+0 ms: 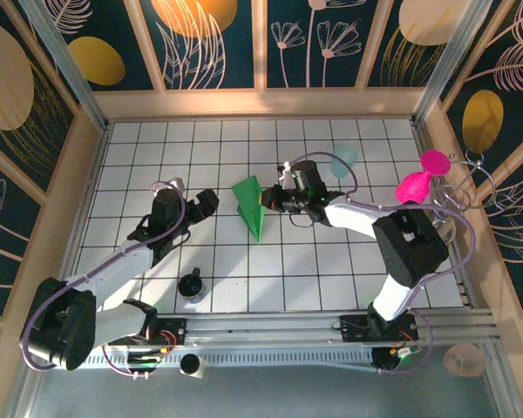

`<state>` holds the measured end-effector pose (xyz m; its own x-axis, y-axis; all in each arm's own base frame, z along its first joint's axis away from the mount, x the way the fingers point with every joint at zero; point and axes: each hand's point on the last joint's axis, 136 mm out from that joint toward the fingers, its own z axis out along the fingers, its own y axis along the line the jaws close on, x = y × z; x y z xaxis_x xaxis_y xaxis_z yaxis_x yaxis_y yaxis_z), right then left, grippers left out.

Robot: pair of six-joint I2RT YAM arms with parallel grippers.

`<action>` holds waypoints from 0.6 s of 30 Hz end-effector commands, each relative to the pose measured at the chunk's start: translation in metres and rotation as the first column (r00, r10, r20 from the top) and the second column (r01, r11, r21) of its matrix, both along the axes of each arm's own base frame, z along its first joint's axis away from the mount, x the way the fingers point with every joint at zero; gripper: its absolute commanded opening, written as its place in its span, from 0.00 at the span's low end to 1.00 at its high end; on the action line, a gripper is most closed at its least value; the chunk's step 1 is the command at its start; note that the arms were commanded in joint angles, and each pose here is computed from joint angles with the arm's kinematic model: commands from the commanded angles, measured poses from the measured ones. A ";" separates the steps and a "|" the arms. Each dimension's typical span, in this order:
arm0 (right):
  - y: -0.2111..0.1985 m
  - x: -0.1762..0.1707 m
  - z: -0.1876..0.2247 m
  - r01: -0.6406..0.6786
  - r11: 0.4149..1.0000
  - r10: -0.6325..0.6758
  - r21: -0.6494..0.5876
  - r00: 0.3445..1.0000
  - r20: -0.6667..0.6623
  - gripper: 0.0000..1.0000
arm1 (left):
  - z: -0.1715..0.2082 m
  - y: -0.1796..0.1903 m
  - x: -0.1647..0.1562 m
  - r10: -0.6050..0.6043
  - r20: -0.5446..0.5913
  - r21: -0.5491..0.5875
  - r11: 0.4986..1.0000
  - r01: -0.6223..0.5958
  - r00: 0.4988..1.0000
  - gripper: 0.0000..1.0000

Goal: Fold a paper plane with a square sheet of paper (pick it up from the middle)
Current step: Move the paper plane to the top-center of the table.

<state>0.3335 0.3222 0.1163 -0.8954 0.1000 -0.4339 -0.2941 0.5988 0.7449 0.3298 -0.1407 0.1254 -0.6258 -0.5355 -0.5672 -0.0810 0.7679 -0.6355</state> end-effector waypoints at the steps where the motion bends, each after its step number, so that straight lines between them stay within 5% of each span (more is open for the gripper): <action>1: 0.008 -0.003 0.005 -0.051 0.992 0.050 0.113 0.999 0.011 0.00 | -0.010 -0.014 -0.006 -0.066 -0.040 -0.067 0.996 0.063 0.997 0.87; 10: -0.014 -0.010 -0.025 -0.012 0.987 0.025 0.159 0.997 -0.079 0.00 | -0.034 -0.070 -0.011 -0.296 -0.121 -0.275 0.927 0.254 0.947 0.66; 18: -0.032 -0.012 -0.045 0.043 0.988 -0.023 0.150 0.991 -0.131 0.00 | -0.058 -0.096 -0.011 -0.340 -0.192 -0.288 0.916 0.279 0.921 0.56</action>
